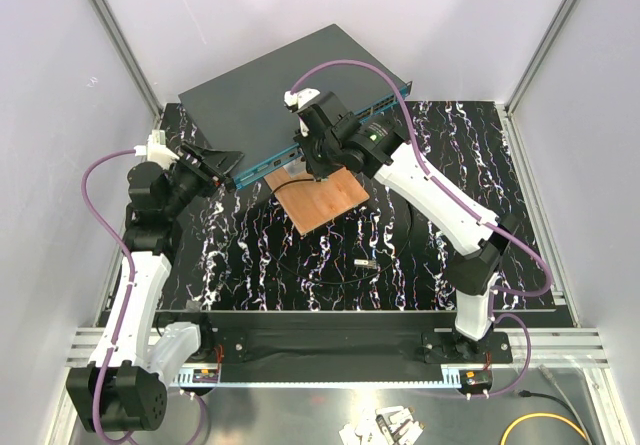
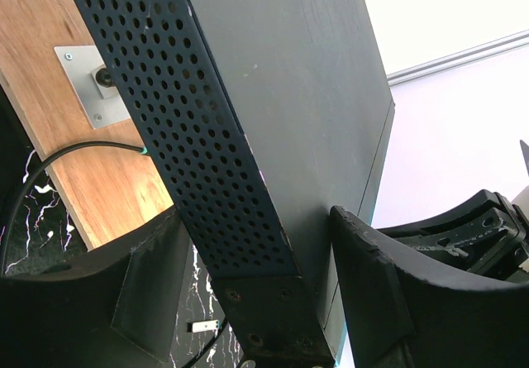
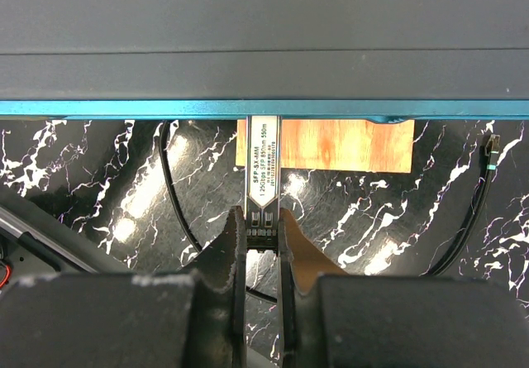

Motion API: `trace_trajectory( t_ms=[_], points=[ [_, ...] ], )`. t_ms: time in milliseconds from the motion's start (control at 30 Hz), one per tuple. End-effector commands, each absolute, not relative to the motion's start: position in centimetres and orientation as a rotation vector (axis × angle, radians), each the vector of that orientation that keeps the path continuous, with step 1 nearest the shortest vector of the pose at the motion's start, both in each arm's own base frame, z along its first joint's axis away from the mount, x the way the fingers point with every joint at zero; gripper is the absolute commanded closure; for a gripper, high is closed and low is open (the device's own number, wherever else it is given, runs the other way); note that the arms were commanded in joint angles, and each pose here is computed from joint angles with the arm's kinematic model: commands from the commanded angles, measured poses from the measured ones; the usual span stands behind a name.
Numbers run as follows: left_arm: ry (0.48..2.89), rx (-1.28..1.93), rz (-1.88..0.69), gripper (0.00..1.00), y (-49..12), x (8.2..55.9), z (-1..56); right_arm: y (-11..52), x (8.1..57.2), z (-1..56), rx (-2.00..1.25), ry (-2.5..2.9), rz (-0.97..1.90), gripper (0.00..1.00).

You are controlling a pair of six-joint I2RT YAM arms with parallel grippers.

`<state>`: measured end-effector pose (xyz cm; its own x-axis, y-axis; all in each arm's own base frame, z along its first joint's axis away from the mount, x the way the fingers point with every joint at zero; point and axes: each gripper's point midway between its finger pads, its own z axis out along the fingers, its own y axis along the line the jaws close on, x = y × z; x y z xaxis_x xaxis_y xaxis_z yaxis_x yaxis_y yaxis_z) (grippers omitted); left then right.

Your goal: Insert the plug into the switch port

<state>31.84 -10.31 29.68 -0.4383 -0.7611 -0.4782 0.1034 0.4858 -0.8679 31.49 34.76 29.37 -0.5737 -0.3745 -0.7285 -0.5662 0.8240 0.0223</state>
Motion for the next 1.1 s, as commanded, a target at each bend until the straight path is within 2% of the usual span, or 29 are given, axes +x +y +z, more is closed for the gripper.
trace_trajectory(
  t_ms=[0,1067],
  points=[
    [1.7,-0.353,-1.149,0.74,-12.5,31.0,32.0,35.5,31.4,31.4,-0.663,2.194,0.374,1.0],
    [1.703,-0.345,-1.146,0.75,-12.7,30.9,32.0,35.4,33.5,31.8,-0.666,2.138,0.254,1.0]
  ],
)
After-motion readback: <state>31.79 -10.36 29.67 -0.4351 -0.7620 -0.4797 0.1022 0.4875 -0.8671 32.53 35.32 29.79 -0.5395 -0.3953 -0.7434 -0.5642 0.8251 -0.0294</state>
